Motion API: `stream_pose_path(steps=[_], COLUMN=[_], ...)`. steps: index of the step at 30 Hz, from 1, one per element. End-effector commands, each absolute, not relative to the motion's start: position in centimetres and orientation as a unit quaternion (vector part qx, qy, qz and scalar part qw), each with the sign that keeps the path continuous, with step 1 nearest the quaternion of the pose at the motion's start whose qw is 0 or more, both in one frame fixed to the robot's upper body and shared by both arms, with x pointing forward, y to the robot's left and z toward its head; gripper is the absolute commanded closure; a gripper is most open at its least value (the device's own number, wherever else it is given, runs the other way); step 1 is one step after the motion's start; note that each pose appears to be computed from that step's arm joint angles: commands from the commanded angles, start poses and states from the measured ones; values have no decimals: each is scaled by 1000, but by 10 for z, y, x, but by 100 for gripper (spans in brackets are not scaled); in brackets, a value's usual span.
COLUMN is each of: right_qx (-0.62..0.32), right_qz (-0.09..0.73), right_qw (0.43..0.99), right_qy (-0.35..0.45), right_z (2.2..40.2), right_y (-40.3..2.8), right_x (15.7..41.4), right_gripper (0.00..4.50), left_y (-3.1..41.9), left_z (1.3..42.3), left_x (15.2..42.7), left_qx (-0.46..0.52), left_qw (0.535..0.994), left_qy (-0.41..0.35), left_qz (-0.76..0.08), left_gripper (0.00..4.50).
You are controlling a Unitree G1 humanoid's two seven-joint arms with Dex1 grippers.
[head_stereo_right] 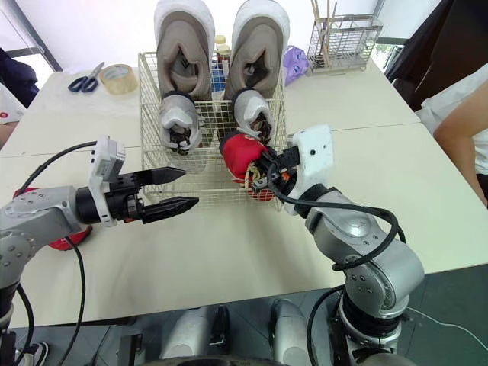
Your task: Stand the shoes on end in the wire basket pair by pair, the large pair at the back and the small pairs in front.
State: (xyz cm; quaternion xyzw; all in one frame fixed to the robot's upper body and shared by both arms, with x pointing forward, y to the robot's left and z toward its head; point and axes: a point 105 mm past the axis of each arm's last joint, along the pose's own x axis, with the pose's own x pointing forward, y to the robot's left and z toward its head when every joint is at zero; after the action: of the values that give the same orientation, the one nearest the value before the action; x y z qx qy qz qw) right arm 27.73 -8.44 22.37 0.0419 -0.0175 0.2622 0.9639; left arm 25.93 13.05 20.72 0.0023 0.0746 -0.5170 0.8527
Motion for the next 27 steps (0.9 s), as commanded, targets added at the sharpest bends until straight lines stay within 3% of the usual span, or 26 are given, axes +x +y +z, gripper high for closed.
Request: stream_pose_path(steps=[1,7,13,17,22,27], right_qx=[93,121,72,36,16,-10], right_qz=[201,159,161,143,187,265], right_qw=[975,980,984,989,982,963], right_qy=[3,19,32,26,-19,-46], right_z=[214,209,202,202,219,227], right_y=[-101,-109,-111,-124,-117,-107], right_x=[279,284,284,287,277,252], right_gripper=[443,443,443,292,32,32], left_y=[127,127,127,129,129,128], left_z=[214,215,213,213,212,210], left_x=[259,261,261,262,263,265], left_qx=[11,10,8,8,6,4], left_qw=[850,849,850,850,849,847], left_qy=[58,58,60,61,62,64], left_qz=[-524,-525,-524,-523,-524,-528], left_gripper=[0,0,0,0,0,0])
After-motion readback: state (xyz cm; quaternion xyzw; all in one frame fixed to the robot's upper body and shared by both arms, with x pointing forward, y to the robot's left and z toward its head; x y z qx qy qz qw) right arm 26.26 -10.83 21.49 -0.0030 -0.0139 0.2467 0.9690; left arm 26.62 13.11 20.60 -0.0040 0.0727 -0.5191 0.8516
